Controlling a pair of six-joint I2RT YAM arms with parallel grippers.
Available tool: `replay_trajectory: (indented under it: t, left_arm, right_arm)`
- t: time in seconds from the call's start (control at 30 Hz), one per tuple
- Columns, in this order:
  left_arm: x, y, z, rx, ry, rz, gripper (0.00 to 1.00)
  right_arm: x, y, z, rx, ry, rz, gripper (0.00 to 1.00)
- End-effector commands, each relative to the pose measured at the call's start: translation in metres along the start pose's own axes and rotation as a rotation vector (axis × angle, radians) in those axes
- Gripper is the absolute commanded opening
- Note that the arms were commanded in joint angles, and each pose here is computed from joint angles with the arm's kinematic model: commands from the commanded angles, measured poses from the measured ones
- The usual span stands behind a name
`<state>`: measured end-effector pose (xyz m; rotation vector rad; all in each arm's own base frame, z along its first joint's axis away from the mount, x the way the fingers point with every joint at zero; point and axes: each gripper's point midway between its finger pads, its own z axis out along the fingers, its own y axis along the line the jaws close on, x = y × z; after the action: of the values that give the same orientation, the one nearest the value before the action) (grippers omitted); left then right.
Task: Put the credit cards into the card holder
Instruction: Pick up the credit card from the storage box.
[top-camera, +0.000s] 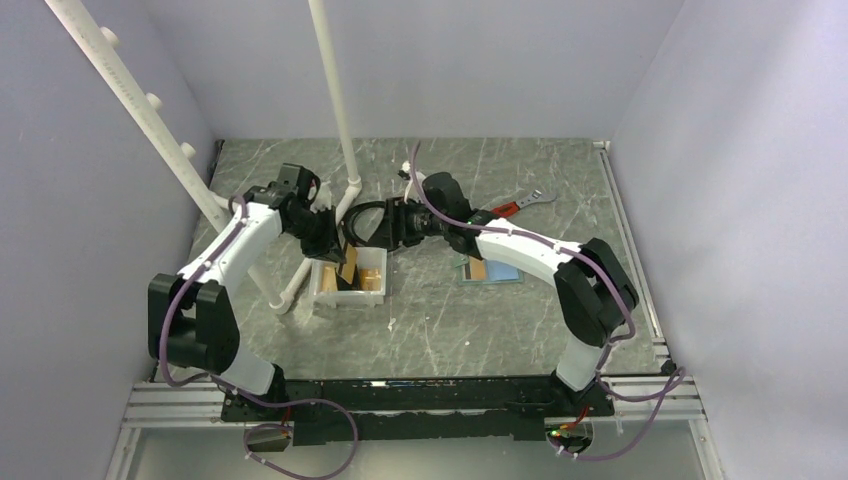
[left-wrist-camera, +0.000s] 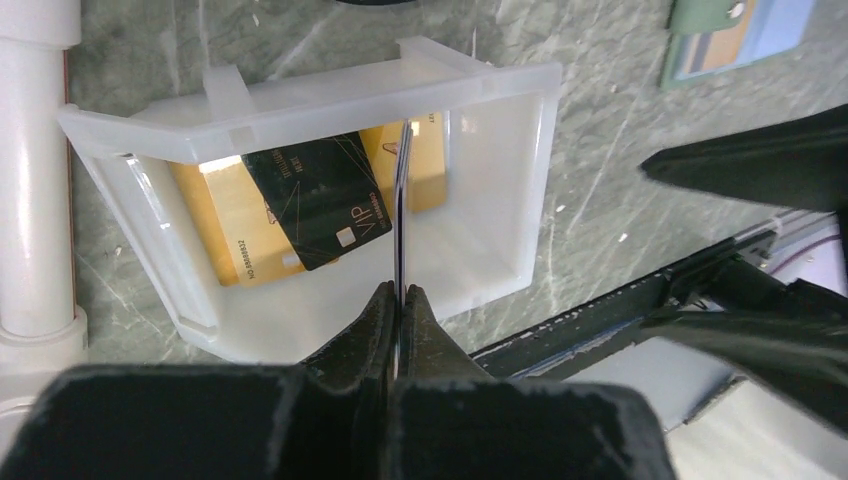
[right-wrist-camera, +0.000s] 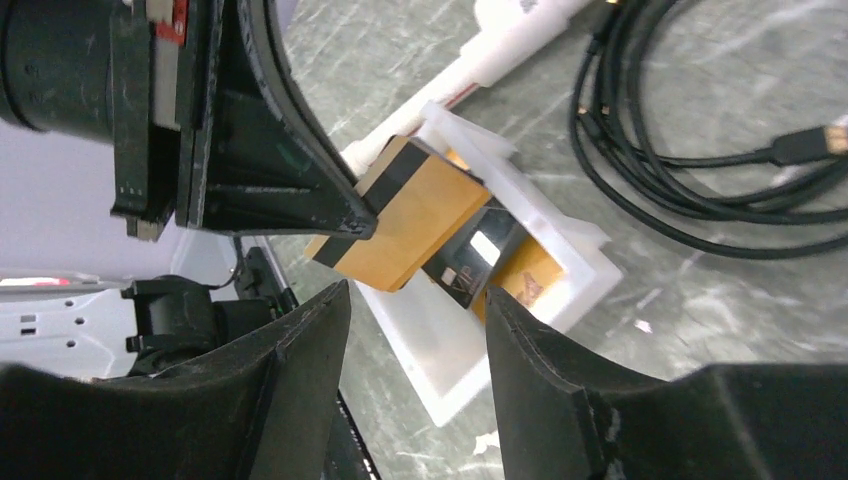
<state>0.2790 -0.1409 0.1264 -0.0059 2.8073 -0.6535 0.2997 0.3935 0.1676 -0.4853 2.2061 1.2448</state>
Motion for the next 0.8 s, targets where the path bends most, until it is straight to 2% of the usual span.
replay_trajectory:
  t: [0.0,0.17,0.37,0.47,0.77]
  left_arm:
    - [-0.015,-0.015,-0.029,0.138,-0.058,0.017,0.0]
    - [-0.022,-0.013,-0.054,0.313,-0.126,-0.038,0.0]
    - [-0.026,-0.016,-0.075,0.427,-0.195,-0.087,0.0]
    - [-0.024,-0.018,-0.076,0.456,-0.196,-0.094,0.0]
    - [-0.021,-0.021,-0.073,0.497,-0.179,-0.102,0.0]
  right_arm:
    - [-0.016,0.035,0.014,-0.131,-0.049,-0.039,0.55]
    - [-0.011,0.041,0.019,-0.181,-0.042,0.043,0.54]
    - [0.0,0.039,0.029,-0.234,-0.017,0.145,0.4]
    - [0.003,0.041,0.034,-0.271,0.002,0.184,0.35]
    - [0.01,0.039,0.039,-0.302,0.018,0.224,0.33]
